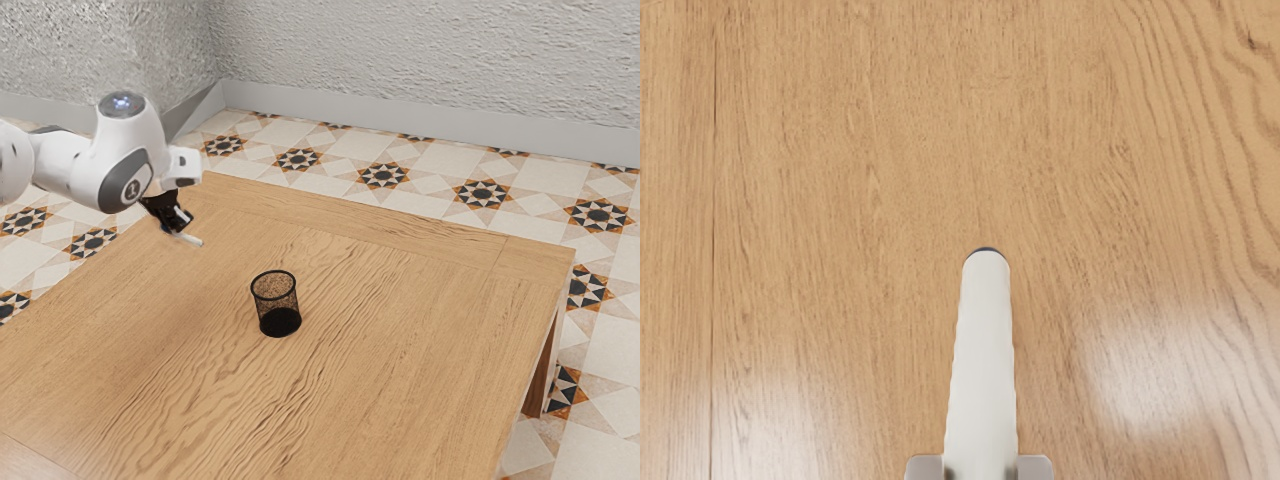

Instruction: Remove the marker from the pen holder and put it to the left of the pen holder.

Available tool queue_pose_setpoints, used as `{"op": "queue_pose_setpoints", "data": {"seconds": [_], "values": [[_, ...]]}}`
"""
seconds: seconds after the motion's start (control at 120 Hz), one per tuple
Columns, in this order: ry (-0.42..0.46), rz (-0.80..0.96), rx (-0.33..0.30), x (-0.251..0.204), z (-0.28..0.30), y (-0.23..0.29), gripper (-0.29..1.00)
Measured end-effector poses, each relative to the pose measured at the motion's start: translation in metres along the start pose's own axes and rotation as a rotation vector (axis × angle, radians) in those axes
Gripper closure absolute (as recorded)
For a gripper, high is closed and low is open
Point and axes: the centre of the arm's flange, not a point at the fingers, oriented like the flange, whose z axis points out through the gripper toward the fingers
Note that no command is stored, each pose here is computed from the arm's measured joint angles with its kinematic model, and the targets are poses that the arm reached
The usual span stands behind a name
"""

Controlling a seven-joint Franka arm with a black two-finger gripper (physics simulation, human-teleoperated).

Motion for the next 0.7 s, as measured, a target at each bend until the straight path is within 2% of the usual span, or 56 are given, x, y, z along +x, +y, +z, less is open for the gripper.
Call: {"op": "queue_pose_setpoints", "data": {"seconds": [0.133, 0.25, 0.467, 0.7], "values": [[0.17, 0.016, 0.049, 0.011, 0.041, 0.001, 0.78], [0.26, 0.026, 0.079, 0.01, 0.072, -0.002, 0.79], [0.349, 0.068, 0.099, 0.009, 0.099, 0.007, 0.79], [0.394, 0.104, 0.104, 0.012, 0.101, 0.015, 0.79]]}}
